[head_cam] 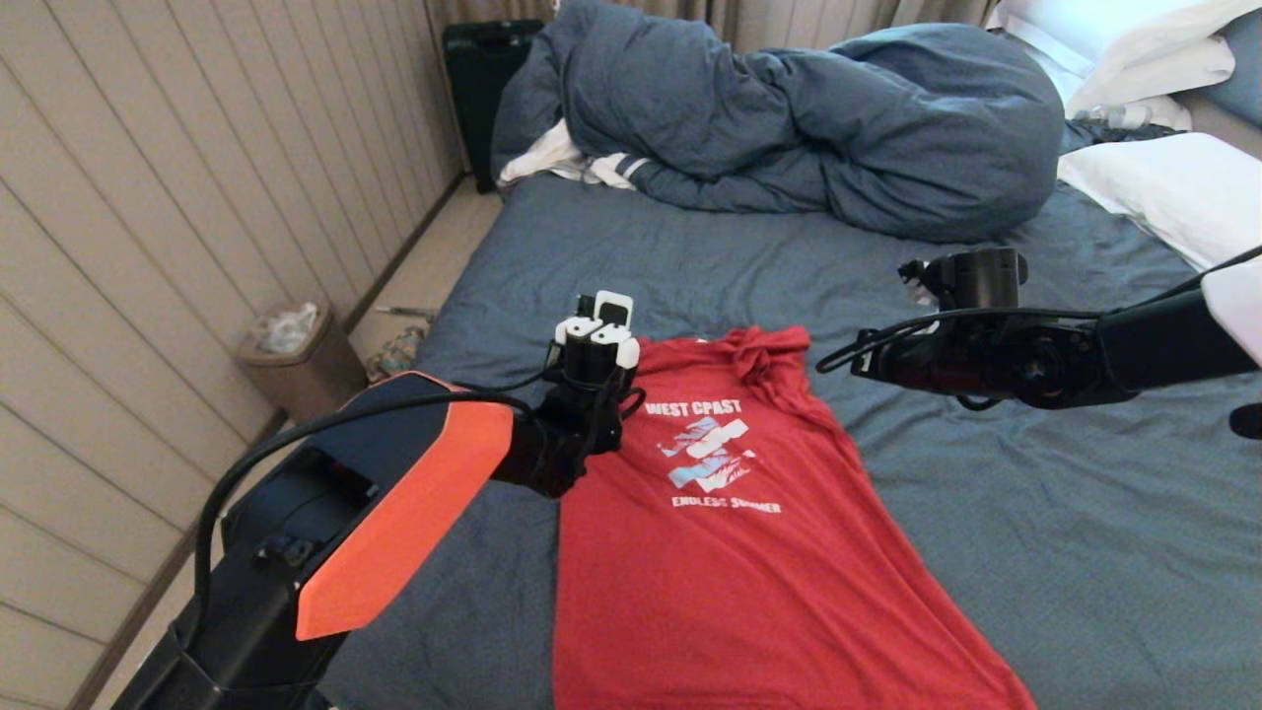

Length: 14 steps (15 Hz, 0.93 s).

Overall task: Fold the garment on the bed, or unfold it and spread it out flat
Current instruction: Fold the red T-shirt

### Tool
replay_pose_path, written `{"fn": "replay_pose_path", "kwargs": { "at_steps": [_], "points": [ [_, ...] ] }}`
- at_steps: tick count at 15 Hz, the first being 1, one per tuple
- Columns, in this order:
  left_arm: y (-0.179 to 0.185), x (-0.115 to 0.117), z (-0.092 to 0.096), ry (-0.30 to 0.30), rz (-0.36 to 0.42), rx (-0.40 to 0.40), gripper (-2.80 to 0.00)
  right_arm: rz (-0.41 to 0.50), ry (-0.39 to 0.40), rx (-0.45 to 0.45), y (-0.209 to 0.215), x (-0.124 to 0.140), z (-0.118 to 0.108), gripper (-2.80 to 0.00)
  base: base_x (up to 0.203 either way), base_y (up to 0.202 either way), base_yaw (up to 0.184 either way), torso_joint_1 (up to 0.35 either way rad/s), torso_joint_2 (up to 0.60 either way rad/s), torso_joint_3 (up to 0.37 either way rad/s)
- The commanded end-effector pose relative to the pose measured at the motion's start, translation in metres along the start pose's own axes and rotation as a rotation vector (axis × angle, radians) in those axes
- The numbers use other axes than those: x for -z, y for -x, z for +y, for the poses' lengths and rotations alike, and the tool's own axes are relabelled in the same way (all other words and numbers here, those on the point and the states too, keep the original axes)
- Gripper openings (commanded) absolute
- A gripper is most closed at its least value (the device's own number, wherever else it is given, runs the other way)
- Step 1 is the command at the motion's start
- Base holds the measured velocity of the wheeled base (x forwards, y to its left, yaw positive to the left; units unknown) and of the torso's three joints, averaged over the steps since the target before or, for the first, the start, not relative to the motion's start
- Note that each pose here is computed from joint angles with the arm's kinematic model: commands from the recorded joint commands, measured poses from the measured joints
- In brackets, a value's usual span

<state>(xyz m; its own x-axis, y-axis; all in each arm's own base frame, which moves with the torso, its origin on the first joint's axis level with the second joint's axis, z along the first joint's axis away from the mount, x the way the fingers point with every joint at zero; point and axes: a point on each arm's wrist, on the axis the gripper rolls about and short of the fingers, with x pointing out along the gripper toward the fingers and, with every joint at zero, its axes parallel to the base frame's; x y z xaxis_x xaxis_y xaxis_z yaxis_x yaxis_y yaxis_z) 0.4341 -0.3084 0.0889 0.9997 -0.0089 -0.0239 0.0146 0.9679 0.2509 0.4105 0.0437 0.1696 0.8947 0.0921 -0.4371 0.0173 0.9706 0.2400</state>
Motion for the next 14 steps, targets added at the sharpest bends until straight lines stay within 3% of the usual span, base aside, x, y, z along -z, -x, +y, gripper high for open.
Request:
{"fn": "replay_pose_path", "kwargs": {
  "at_steps": [1,10,11,14],
  "points": [
    [0.002,0.004,-0.008,-0.007,0.004,0.012,-2.8,-0.003,-0.001,-0.001,0.0,-0.001,0.0,-2.8,0.0,0.0,0.0,0.0,0.0,0.0],
    [0.013,0.019,-0.034,-0.035,0.026,0.064,-2.8,0.001,0.0,-0.001,-0.001,0.001,0.0,-2.8,0.0,0.0,0.0,0.0,0.0,0.0],
    [0.014,0.019,-0.035,-0.035,0.025,0.066,0.0,0.001,-0.001,-0.001,-0.001,0.001,0.0,-2.8,0.0,0.0,0.0,0.0,0.0,0.0],
    [0.016,0.007,-0.031,-0.015,0.004,0.059,0.0,0.002,0.001,-0.002,-0.001,0.001,0.001,-2.8,0.0,0.0,0.0,0.0,0.0,0.0]
  ]
}}
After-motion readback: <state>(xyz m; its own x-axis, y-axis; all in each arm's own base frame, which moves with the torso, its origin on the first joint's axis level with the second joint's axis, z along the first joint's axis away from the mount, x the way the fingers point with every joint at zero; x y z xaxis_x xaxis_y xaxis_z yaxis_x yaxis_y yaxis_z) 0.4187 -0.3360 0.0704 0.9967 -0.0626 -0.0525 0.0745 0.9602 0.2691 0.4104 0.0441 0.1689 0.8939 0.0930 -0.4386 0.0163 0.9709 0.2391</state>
